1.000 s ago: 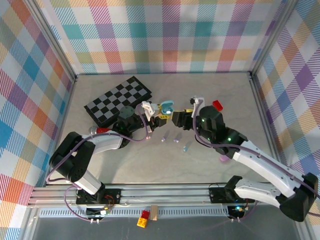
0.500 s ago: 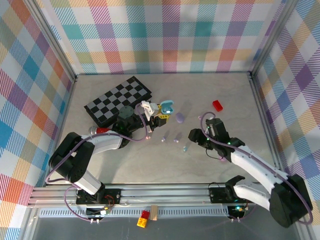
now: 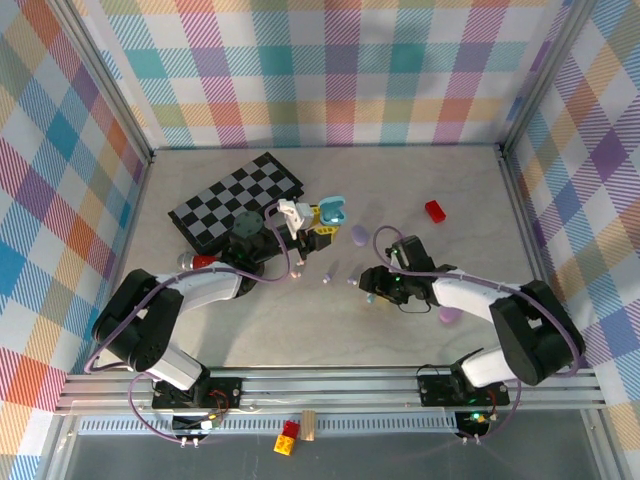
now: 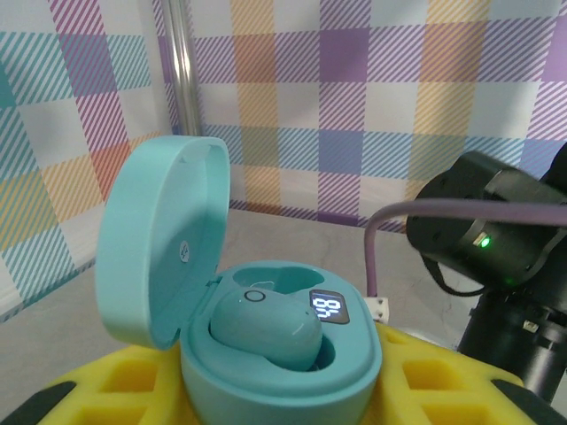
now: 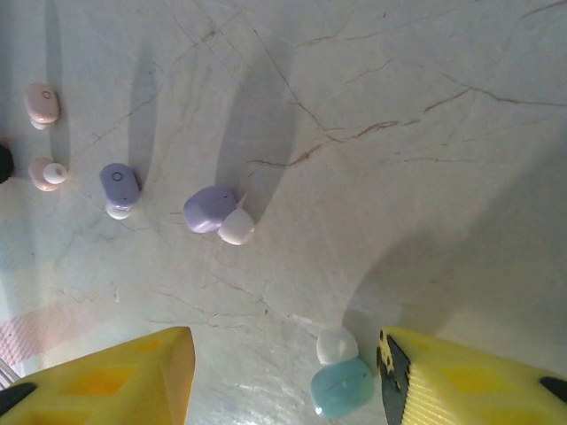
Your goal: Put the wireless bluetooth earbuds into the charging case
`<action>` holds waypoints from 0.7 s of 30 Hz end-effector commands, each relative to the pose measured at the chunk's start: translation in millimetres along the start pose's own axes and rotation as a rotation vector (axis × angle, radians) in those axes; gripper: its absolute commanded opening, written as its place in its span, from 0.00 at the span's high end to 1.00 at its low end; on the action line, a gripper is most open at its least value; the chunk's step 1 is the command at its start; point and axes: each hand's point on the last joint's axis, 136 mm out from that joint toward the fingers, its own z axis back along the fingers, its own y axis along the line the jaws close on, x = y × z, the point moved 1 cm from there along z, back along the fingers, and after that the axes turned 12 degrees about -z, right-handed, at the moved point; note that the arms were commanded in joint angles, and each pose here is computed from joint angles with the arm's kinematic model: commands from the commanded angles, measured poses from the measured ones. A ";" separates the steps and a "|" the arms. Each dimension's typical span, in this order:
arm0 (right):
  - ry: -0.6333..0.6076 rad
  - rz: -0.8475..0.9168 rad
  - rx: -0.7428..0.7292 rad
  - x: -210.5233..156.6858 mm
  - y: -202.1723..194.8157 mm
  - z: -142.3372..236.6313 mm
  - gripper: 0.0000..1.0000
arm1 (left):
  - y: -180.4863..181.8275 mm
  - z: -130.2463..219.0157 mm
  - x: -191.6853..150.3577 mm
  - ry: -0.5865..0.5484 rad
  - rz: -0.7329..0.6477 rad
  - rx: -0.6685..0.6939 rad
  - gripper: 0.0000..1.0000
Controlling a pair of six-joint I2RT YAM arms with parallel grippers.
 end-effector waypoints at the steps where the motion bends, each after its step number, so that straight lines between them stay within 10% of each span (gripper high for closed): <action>1: 0.015 0.065 0.048 0.2 15.6 -3.2 0.44 | 0.0 7.0 15.4 -0.047 -0.020 -0.005 0.62; 21: 0.105 0.106 -0.006 -53.1 11.8 -9.9 0.46 | 15.1 10.8 20.4 -0.102 0.001 0.034 0.62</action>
